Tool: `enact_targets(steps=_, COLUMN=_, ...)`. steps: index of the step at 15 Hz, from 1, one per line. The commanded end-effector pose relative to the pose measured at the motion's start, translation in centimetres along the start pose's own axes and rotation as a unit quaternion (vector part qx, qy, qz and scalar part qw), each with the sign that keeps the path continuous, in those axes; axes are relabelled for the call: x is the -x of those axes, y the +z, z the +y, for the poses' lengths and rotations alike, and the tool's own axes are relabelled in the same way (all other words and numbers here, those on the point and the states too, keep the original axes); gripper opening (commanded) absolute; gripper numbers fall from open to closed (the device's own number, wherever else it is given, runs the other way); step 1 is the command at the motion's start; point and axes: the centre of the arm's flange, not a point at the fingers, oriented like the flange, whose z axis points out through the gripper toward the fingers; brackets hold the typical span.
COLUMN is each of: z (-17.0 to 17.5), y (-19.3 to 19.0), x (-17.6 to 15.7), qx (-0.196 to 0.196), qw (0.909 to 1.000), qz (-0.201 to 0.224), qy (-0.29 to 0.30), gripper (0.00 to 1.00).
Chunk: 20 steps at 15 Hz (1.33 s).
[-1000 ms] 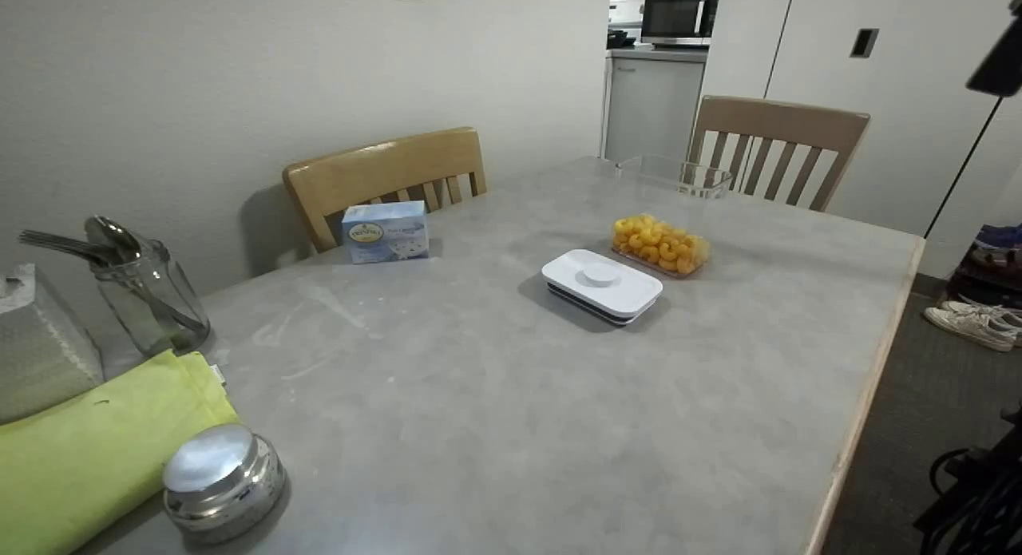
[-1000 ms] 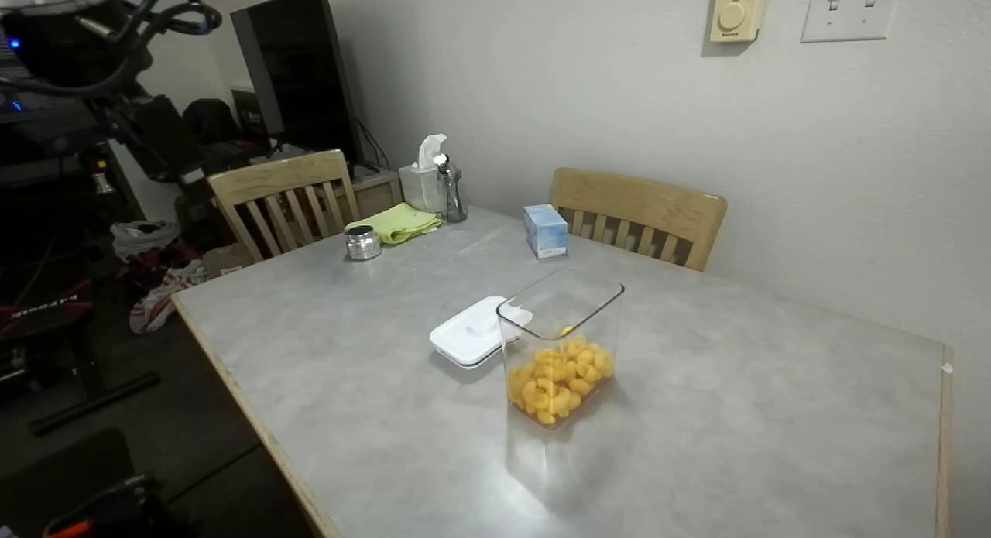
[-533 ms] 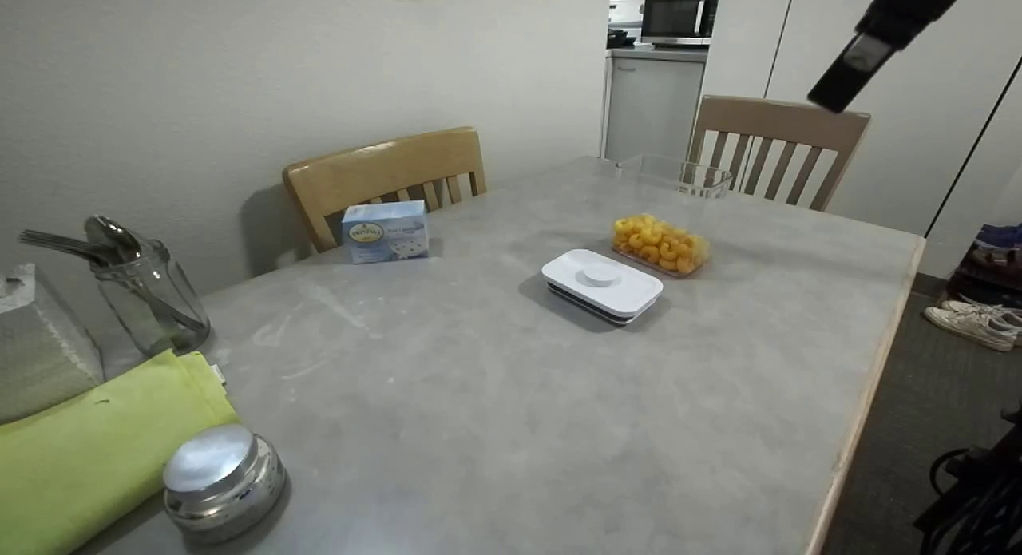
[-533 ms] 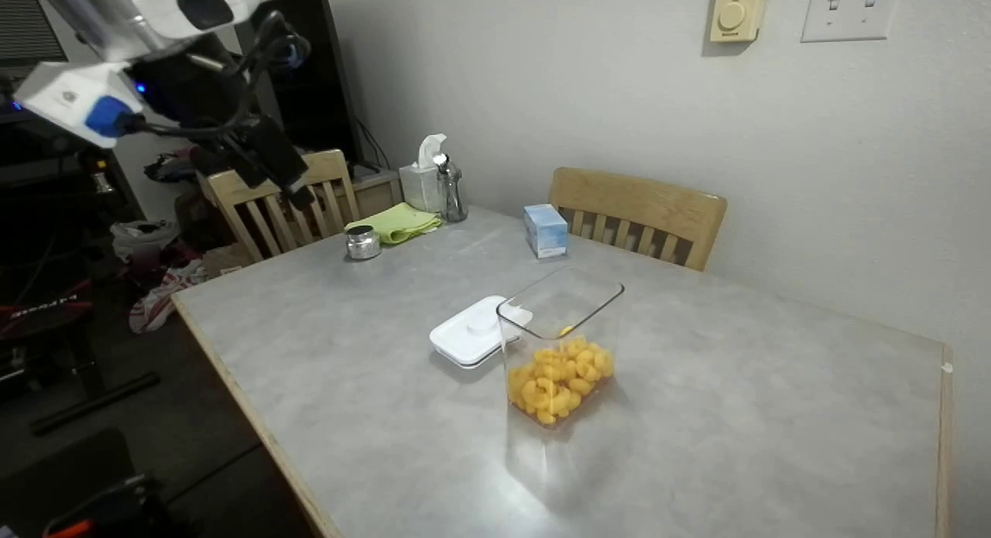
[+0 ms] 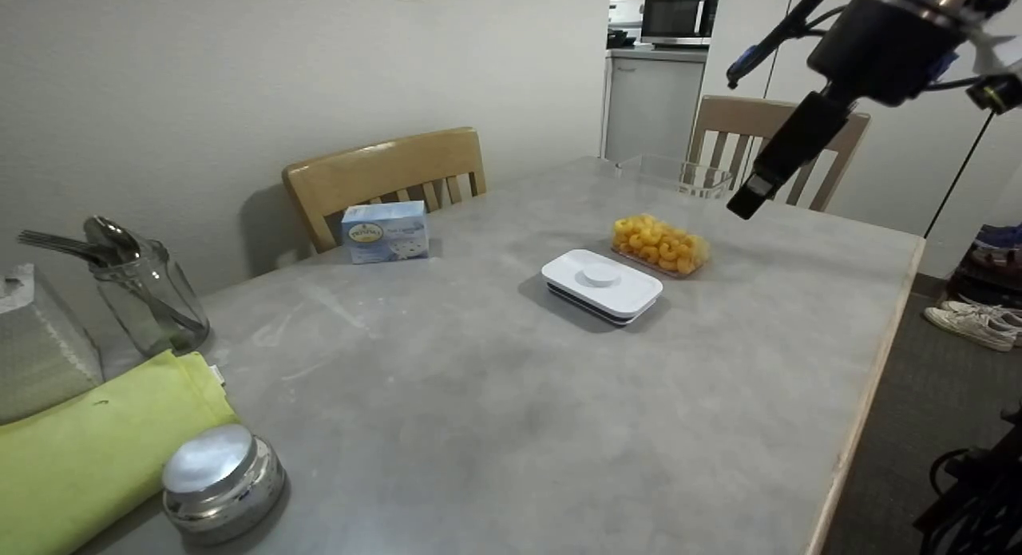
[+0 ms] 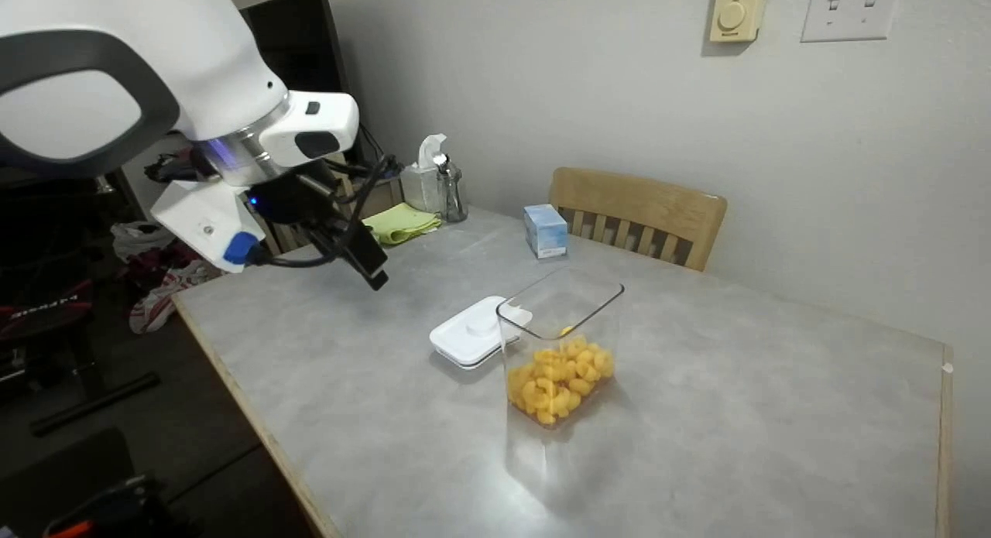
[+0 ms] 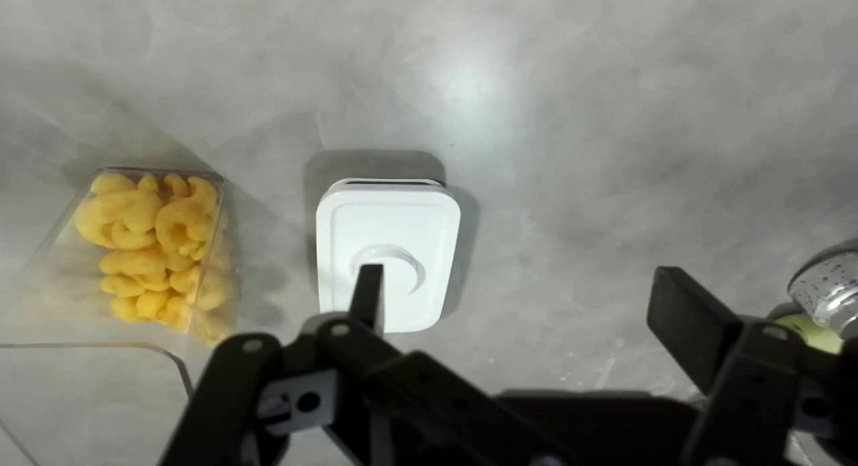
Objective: Place the lid on the container and push the button
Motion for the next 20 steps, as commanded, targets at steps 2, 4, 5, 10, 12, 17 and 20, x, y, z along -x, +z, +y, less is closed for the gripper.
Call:
enact_targets(steps=2, z=-0.1, y=0.6, x=-0.2, qx=-0.006, qw=1.0, qz=0.001, qy=-0.003, gripper=1.0)
enact_targets(steps=4, z=-0.3, y=0.5, x=-0.4, qx=-0.007, qw=1.0, qz=0.003, qy=-0.004, gripper=1.0)
enact_targets(steps=5, z=-0.3, y=0.5, x=-0.4, qx=-0.007, qw=1.0, qz=0.004, qy=-0.004, gripper=1.0)
enact_targets(steps=10, z=1.0, y=1.5, x=-2.5, qx=-0.005, qw=1.0, qz=-0.002, qy=0.003, gripper=1.0)
enact_targets(steps=12, z=1.7, y=1.8, x=-4.1, qx=0.002, qw=0.9999, qz=0.011, qy=0.004, gripper=1.0)
enact_targets(steps=17, z=3.6, y=3.8, x=-8.4, qx=0.023, qw=0.9994, qz=0.026, qy=0.007, gripper=1.0)
enact_targets(steps=20, z=4.4, y=6.3, x=-10.3, qx=0.038, qw=0.9991, qz=0.014, qy=0.012, gripper=1.0)
